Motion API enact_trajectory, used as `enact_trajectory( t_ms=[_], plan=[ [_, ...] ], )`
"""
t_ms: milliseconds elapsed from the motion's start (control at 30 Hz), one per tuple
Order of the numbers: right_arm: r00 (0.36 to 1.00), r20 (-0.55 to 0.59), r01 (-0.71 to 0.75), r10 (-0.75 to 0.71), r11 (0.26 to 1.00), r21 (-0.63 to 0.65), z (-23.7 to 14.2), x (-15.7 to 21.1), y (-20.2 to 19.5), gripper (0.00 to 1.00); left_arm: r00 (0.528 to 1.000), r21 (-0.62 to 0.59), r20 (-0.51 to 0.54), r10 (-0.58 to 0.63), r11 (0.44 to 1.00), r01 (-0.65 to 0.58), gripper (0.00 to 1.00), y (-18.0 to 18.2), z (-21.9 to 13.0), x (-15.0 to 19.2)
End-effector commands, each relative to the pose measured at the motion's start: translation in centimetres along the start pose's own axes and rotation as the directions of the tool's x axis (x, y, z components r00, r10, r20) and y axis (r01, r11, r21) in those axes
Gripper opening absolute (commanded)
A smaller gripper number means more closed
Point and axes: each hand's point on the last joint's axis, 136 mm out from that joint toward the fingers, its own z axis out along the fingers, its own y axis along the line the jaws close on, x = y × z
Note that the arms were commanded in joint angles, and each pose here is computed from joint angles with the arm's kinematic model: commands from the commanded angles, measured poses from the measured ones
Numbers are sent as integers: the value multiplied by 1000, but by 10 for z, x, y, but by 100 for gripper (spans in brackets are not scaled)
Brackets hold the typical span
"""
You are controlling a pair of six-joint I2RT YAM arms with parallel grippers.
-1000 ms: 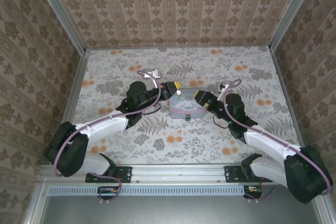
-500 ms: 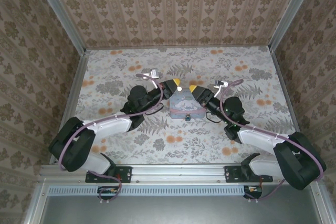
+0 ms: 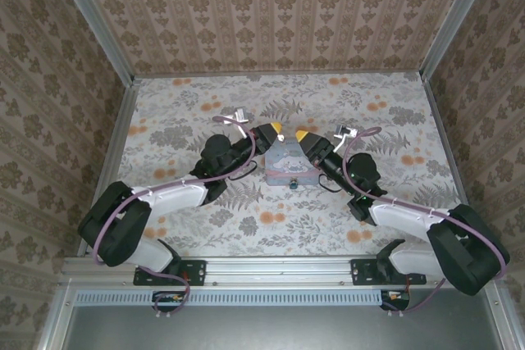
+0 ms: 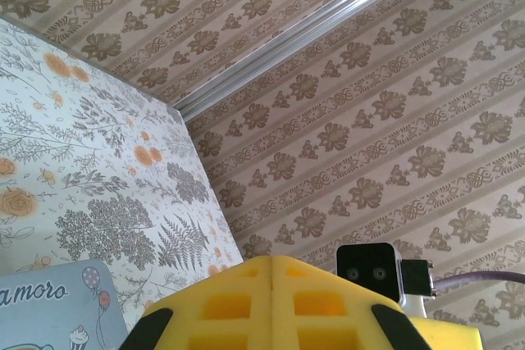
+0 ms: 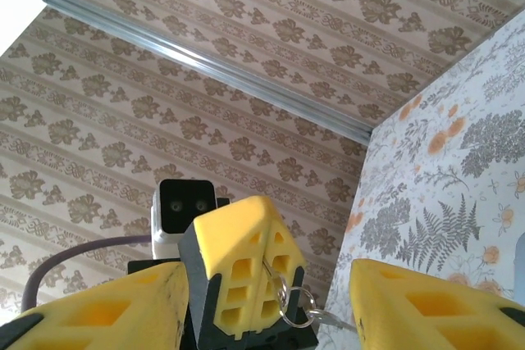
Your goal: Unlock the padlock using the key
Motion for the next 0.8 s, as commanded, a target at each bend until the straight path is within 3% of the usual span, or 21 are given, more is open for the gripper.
enact_trajectory(
  t_ms=[0, 767],
  plan=[
    [998, 52, -20, 22, 999, -47, 4, -8, 11, 54, 999, 31, 39, -8, 999, 7, 0, -8, -1, -6],
    [997, -18, -74, 73, 994, -82, 42, 28, 6, 48, 994, 19, 101, -39, 999, 37, 0, -3, -16, -12]
  ],
)
